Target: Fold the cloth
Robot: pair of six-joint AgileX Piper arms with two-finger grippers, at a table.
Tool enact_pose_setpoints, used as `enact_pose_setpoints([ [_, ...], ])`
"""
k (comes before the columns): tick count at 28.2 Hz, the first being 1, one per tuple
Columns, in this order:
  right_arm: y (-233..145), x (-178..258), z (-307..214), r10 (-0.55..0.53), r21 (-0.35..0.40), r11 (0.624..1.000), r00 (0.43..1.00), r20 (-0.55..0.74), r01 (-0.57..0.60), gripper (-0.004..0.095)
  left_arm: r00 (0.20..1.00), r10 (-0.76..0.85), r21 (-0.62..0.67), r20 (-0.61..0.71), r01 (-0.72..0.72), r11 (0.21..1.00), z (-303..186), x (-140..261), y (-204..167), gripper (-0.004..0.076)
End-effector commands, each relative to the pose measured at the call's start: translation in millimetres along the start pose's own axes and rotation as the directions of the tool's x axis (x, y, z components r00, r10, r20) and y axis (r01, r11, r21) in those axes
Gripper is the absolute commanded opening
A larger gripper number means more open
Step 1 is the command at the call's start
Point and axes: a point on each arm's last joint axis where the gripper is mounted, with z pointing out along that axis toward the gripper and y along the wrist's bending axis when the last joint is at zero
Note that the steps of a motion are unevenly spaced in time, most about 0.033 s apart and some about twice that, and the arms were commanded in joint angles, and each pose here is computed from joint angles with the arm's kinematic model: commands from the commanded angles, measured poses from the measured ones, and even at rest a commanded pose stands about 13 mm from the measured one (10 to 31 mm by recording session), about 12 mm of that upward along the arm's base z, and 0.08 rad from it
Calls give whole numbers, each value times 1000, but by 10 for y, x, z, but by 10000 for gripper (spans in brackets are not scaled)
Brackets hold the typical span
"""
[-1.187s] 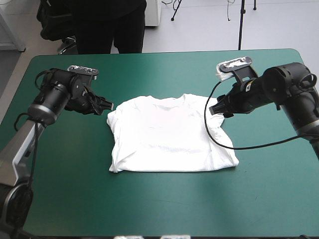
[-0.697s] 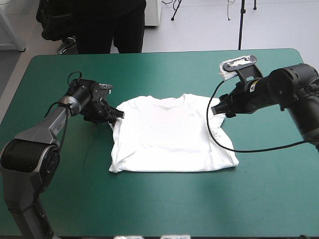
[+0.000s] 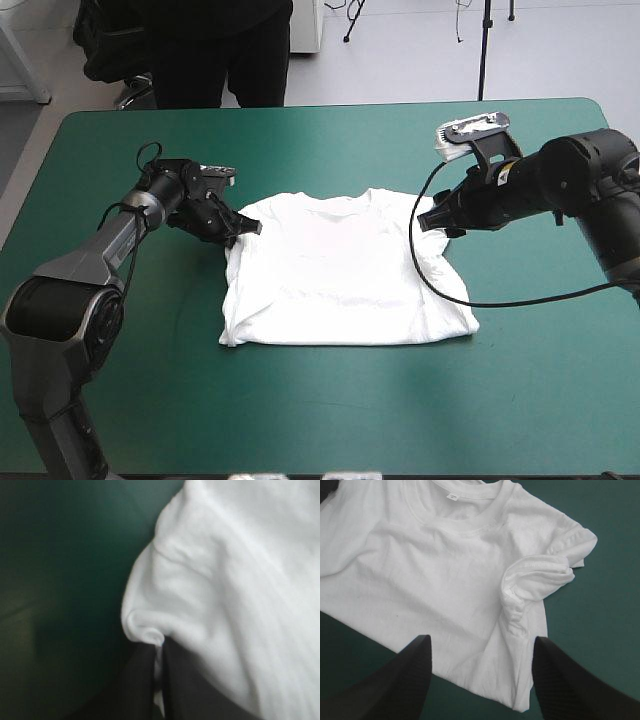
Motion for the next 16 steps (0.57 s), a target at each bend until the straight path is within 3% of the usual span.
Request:
enact_pose_setpoints([
  [1, 44, -19, -193, -20, -7, 1000, 997, 68, 21, 563, 995, 6, 23, 95, -9, 1000, -398, -142, -82, -9],
  [9, 44, -13, -193, -39, -7, 999, 997, 61, 40, 563, 970, 93, 71, 226, -112, 991, -1119, -264, -504, -9],
  [12, 44, -13, -193, -39, -7, 999, 997, 61, 40, 563, 966, 169, 85, 194, -188, 978, -1052, -210, -814, -9],
  [16, 52, -6, -218, -39, -10, 999, 997, 68, 40, 563, 972, 192, 97, 137, -206, 974, -773, -230, -937, -9],
])
